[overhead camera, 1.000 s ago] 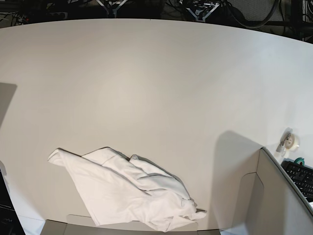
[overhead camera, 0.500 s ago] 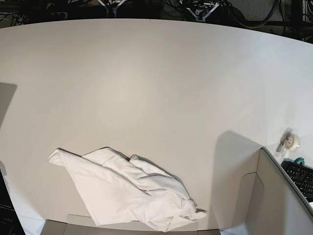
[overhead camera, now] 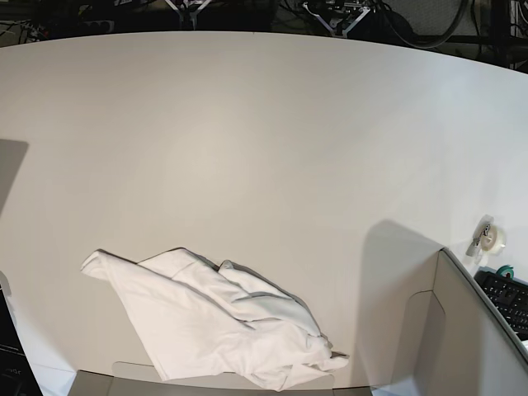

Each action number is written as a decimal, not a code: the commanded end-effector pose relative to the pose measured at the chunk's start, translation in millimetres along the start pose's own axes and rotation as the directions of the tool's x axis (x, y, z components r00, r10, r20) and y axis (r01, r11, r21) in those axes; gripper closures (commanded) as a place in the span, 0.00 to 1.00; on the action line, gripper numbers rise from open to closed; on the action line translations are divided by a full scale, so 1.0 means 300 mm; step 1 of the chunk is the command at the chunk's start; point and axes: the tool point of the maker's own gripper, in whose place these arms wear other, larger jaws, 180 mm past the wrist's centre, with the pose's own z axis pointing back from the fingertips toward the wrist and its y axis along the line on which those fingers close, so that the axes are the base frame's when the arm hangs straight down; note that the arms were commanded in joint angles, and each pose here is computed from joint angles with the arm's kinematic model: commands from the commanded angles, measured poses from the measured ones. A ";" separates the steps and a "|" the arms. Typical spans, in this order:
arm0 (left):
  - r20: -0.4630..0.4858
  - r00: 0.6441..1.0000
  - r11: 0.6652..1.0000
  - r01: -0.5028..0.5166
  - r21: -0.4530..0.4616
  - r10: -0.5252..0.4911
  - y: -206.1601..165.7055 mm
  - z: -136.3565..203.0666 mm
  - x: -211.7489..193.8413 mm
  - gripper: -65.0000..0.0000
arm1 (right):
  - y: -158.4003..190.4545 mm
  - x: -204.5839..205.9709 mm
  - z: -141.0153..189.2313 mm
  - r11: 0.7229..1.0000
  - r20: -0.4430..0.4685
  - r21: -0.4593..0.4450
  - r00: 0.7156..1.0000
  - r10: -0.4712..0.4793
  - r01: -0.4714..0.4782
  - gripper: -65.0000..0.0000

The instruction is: Layout the t-shirt on the table in an organized manner, then fold the t-shirt properly

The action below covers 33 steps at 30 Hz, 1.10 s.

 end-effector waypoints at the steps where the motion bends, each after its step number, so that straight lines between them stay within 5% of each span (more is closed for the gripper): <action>1: 0.016 1.000 1.000 -0.001 0.008 0.001 0.011 0.019 -0.028 1.00 | -0.027 -0.033 0.011 1.000 0.007 -0.017 1.000 0.002 -0.002 1.00; 14: 0.214 0.976 0.998 0.040 0.042 -0.048 0.052 0.328 0.113 1.00 | -0.090 -0.143 0.210 0.999 0.122 -0.049 0.992 0.025 -0.019 1.00; 24: 0.386 0.917 0.995 0.081 0.065 -0.100 0.064 0.587 0.225 1.00 | -0.169 -0.038 0.506 0.993 0.333 -0.095 0.938 0.092 -0.064 1.00; 28: 0.480 0.863 0.987 0.154 0.047 -0.157 0.018 0.711 0.313 1.00 | -0.177 0.099 0.666 0.992 0.468 -0.113 0.877 0.108 -0.061 1.00; 33: 0.583 0.793 0.983 0.172 0.063 -0.176 -0.001 0.868 0.440 1.00 | -0.218 0.360 0.945 0.971 0.668 -0.227 0.714 0.211 -0.075 1.00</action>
